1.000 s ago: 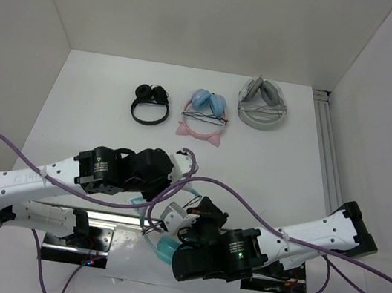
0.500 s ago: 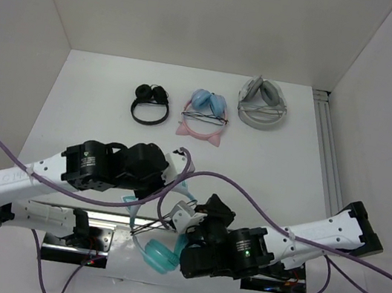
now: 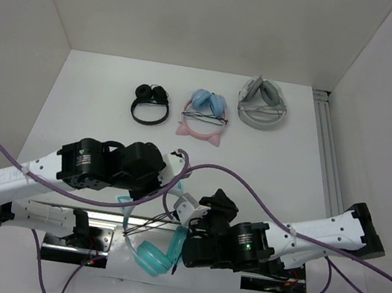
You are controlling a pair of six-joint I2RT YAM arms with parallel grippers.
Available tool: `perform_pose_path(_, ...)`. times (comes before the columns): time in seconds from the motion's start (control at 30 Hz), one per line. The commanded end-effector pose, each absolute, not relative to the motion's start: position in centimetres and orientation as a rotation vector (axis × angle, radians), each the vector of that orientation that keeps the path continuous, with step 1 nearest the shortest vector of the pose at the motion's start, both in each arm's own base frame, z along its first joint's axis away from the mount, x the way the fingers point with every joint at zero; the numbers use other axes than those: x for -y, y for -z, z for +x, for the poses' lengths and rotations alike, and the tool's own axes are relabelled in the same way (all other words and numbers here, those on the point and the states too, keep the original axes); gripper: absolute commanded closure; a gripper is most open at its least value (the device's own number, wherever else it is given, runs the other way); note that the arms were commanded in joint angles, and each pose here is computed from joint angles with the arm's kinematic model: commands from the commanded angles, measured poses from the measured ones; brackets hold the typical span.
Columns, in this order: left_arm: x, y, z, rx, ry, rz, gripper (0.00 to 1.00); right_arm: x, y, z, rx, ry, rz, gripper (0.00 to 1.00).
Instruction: Wrap the headphones
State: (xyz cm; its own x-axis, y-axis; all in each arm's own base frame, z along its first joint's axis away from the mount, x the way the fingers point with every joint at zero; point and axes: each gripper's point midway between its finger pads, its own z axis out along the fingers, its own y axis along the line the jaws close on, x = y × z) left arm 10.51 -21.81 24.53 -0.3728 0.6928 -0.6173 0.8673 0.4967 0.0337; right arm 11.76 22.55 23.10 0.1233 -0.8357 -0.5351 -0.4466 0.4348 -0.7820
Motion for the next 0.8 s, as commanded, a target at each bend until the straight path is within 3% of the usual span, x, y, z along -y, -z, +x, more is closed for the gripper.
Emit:
perform_pose_path(0.0, 23.5, -27.6, 10.8, -2.093, 0.512, 1.185, 1.00, -22.4, -25.2, 12.0, -1.540, 0.326, -1.056, 0.61)
perform_pose_path(0.07, 23.4, -27.6, 11.0, -2.092, 0.496, 1.175, 1.00, -21.9, -25.8, 12.1, -1.543, 0.323, -1.032, 0.58)
perform_pose_path(0.17, 23.0, -27.3, 11.7, -2.117, 0.445, 1.132, 1.00, -21.4, -26.9, 12.4, -1.550, 0.295, -0.964, 0.35)
perform_pose_path(0.23, 22.8, -27.3, 12.1, -2.113, 0.416, 1.115, 1.00, -21.2, -27.5, 12.5, -1.557, 0.276, -0.932, 0.03)
perform_pose_path(0.77, 22.5, -25.7, 13.7, -2.137, 0.291, 1.075, 1.00, -20.0, -31.0, 12.8, -1.596, 0.192, -0.761, 0.00)
